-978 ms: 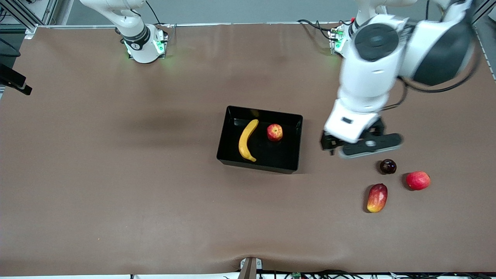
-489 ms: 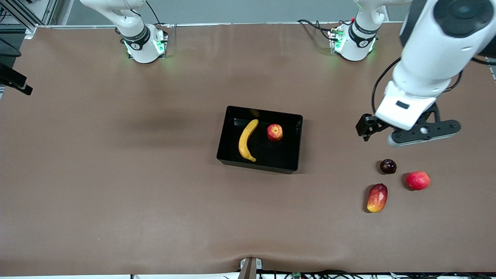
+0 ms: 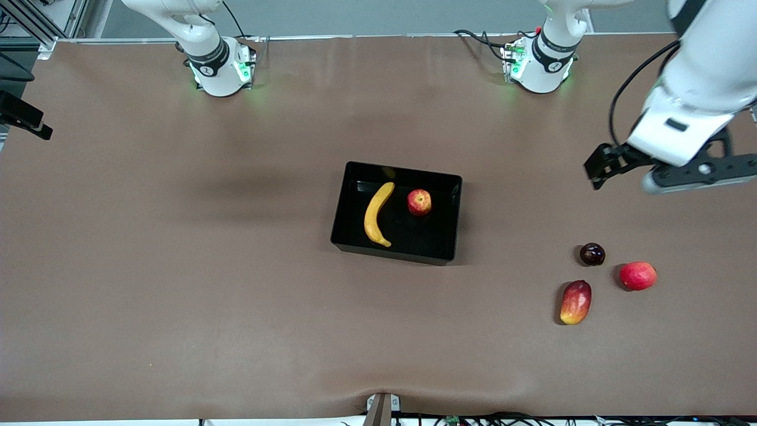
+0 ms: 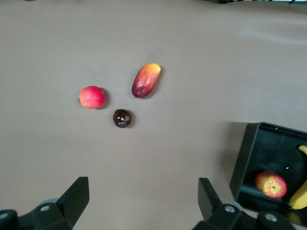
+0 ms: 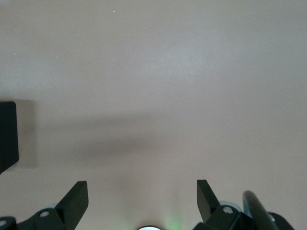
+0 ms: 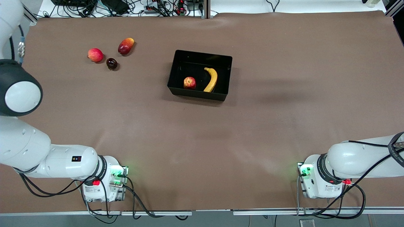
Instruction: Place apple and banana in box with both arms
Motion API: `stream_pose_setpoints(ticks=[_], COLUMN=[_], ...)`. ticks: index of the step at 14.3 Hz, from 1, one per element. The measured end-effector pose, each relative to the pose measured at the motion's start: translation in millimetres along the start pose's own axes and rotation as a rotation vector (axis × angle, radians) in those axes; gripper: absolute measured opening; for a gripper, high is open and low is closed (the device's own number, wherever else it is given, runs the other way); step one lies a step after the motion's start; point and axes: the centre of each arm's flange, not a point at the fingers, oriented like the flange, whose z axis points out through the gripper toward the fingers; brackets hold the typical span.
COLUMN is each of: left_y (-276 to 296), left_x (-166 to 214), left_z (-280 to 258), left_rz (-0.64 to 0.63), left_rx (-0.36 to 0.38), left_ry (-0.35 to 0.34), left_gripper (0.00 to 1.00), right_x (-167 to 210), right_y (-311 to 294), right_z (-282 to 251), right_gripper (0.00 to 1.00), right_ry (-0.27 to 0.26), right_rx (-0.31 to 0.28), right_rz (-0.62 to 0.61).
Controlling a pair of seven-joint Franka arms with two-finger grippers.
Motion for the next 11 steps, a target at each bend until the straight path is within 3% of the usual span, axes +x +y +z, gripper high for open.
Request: stream_pose_setpoints(ticks=[7, 11], left_y=[-72.9, -64.1], left_x=[-34.3, -48.3], left_z=[-4.0, -6.4], left_rz=[-0.027, -0.008], left_rx=[-0.072, -0.071], left_ry=[-0.047, -0.05], left_gripper=[1.0, 1.0], right_x=[-0.4, -0.9], right_y=[4.5, 4.4], right_z=[-5.3, -10.7], right_gripper=[1.0, 1.0], right_ry=[0.013, 0.025], right_rx=[0.0, -0.001], right_rz=[0.008, 0.008])
